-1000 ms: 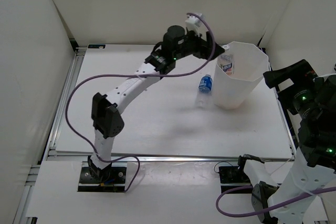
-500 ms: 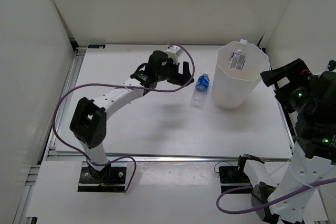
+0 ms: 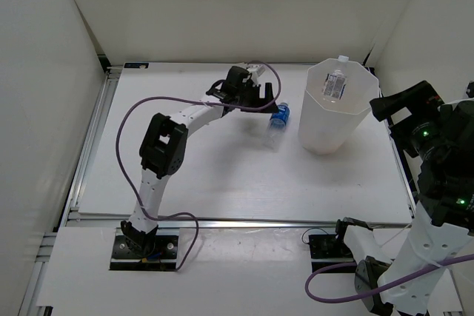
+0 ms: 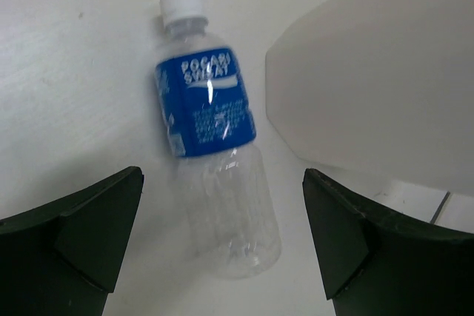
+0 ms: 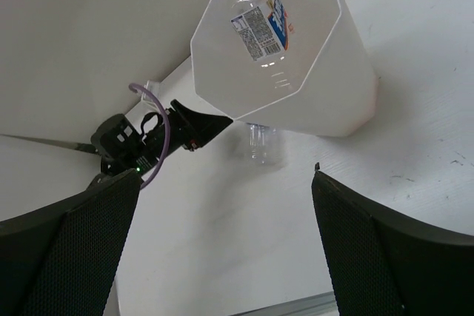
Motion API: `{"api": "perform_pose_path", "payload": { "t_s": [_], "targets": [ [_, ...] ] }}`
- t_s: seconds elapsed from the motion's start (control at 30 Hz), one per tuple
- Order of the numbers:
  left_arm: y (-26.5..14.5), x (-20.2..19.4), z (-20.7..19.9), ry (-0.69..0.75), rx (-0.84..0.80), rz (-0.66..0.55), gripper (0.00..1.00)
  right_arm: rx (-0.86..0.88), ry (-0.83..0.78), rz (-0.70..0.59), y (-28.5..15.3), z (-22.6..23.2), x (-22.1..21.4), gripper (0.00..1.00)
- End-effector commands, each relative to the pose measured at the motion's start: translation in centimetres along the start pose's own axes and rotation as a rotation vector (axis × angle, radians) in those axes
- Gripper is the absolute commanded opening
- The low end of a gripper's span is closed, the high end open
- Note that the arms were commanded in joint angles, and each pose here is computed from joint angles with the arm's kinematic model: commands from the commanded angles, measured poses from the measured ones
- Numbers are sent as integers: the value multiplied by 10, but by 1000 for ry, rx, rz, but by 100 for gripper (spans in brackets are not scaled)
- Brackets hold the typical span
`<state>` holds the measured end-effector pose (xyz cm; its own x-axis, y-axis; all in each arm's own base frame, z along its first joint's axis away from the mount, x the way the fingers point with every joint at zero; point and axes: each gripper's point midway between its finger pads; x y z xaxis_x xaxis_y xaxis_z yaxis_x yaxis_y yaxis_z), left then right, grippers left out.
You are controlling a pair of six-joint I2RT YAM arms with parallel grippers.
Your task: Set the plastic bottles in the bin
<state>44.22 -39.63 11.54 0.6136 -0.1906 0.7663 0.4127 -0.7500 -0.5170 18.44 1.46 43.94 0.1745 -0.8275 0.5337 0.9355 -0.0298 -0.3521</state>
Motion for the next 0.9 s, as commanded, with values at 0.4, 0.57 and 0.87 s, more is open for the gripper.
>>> {"api": "perform_pose_path", "payload": {
  "t_s": [0.4,0.57,0.87],
  "targets": [
    [45,-33,-5,58,12,164,100,-54,-57,-74,4,-8,18,100],
    [56,-61,-18,34,-45,233,100,-63,-64,-66,8,-9,18,100],
    [50,-92,-1,-124,-87,311,53,-72,-62,-58,12,-10,18,100]
  ]
}}
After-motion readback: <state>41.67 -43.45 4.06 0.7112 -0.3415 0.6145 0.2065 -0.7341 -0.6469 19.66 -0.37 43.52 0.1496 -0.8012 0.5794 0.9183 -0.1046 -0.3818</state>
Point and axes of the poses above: each gripper's point midway between its finger pads, its own y axis out along the fingers, its own z axis along the line the jaws close on, x = y × z, and after that the axes turned 14 degrees about y, right-handed
